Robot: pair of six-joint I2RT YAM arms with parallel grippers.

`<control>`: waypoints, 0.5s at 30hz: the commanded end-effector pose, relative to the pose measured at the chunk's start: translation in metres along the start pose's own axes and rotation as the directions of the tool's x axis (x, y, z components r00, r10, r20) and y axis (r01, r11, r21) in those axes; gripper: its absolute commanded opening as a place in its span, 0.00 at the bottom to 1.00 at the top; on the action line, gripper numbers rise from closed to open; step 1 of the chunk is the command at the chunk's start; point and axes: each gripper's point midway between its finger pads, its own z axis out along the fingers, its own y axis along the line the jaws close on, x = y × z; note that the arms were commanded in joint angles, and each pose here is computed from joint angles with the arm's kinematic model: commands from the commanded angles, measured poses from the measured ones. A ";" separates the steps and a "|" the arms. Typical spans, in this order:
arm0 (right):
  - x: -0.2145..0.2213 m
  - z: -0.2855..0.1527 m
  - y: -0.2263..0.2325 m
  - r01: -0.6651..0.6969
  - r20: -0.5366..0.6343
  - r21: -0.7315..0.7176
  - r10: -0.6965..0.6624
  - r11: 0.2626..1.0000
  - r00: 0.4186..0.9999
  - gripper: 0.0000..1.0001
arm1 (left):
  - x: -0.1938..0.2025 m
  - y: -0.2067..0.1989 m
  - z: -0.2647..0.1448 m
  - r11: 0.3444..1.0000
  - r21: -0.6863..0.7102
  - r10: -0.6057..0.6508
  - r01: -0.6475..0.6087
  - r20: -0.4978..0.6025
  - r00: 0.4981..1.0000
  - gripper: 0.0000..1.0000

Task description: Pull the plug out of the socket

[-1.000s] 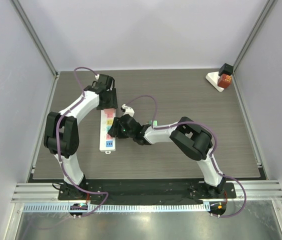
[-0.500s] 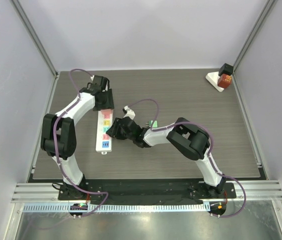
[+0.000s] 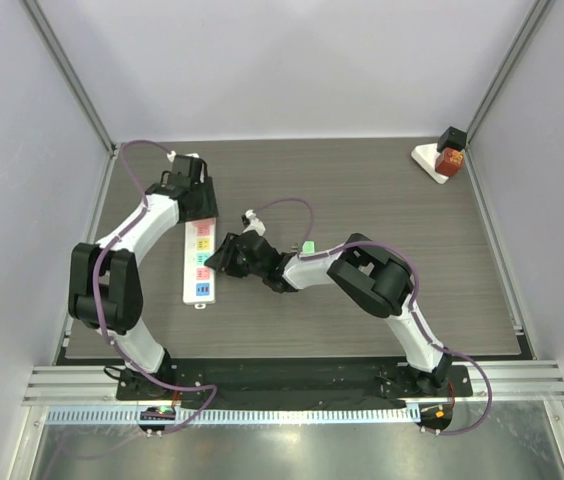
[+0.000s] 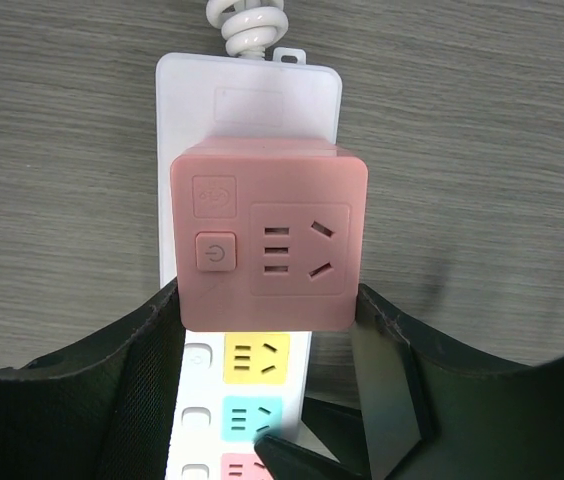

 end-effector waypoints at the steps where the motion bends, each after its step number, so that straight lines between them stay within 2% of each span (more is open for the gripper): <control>1: 0.036 0.000 -0.105 0.039 -0.094 0.284 -0.013 0.958 0.995 0.30 | -0.046 -0.043 -0.053 0.982 0.186 -0.066 0.033 0.174 0.982 0.00; 4: 0.038 -0.001 -0.101 0.037 -0.107 0.251 -0.010 0.967 0.994 0.31 | -0.046 -0.046 -0.054 0.981 0.192 -0.056 0.022 0.175 0.983 0.00; 8: 0.034 -0.009 -0.073 0.029 -0.079 0.053 -0.025 0.998 0.997 0.38 | -0.047 -0.044 -0.055 0.983 0.181 -0.046 0.013 0.182 0.982 0.00; 12: 0.021 -0.014 -0.056 0.012 -0.043 -0.102 -0.017 0.995 0.999 0.57 | -0.044 -0.049 -0.056 0.978 0.206 -0.053 0.018 0.165 0.985 0.00; 15: 0.013 -0.012 -0.048 0.029 -0.012 -0.176 -0.031 0.984 0.999 0.66 | -0.042 -0.051 -0.057 0.977 0.212 -0.046 0.011 0.160 0.986 0.00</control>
